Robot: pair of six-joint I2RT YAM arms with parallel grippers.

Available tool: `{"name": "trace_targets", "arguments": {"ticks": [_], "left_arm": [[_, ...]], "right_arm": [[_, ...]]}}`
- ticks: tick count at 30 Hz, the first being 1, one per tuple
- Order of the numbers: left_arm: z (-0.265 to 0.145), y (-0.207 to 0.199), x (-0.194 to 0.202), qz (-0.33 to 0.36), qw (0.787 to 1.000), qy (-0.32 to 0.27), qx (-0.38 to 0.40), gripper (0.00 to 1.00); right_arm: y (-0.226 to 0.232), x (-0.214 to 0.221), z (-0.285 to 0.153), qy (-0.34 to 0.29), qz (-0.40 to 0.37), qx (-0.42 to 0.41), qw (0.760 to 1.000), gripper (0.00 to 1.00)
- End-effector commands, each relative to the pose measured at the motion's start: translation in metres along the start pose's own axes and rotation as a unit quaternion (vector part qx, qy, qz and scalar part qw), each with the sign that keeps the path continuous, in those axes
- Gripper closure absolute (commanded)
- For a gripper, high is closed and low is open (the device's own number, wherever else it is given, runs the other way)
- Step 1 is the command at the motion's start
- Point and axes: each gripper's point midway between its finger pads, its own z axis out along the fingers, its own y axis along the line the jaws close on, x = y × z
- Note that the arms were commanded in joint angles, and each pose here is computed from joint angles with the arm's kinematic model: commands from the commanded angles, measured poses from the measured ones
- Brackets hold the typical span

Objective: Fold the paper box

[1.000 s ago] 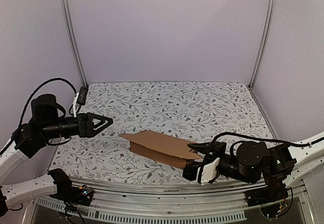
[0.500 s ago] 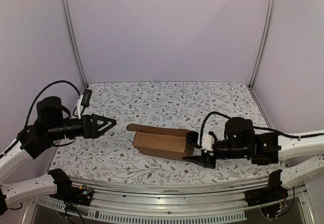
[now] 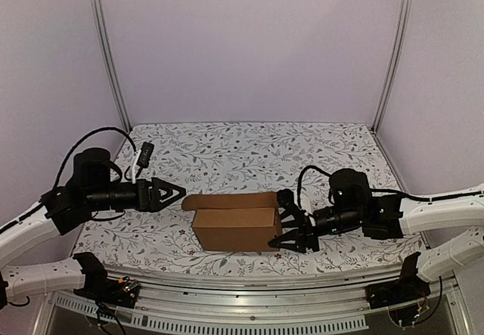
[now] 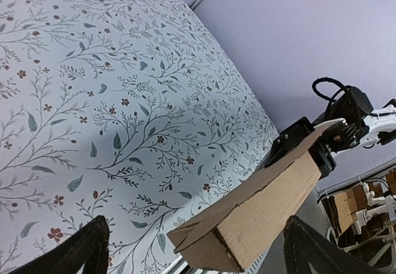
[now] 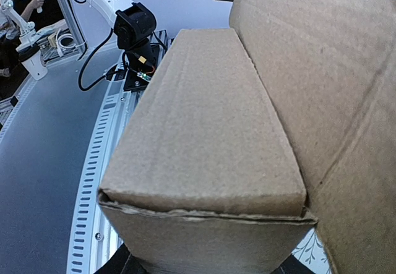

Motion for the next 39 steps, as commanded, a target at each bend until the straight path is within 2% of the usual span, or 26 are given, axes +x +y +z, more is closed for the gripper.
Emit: {"name": "trace_targets", "arguments": {"ticks": [1,19,25,30,39], "left_arm": [[0.008,-0.007,0.007,0.001,1.0,0.007,0.022,0.07],[0.022,-0.007,0.03,0.015,0.998,0.059,0.009,0.63],[0.022,-0.01,0.032,0.022,0.997,0.068,0.01,0.76],[0.025,-0.014,0.035,0.024,0.997,0.075,0.017,1.0],[0.033,-0.018,0.034,0.033,0.996,0.076,0.015,1.0]], "right_arm": [[0.004,-0.003,0.004,-0.012,0.023,-0.026,0.999,0.63],[-0.001,0.0,0.003,-0.012,0.03,-0.013,0.999,0.63],[-0.003,0.001,0.004,-0.011,0.031,-0.009,0.999,0.64],[-0.009,0.001,0.006,-0.013,0.026,0.005,1.0,0.66],[-0.032,0.008,0.015,-0.044,-0.009,0.062,0.997,0.69]]}}
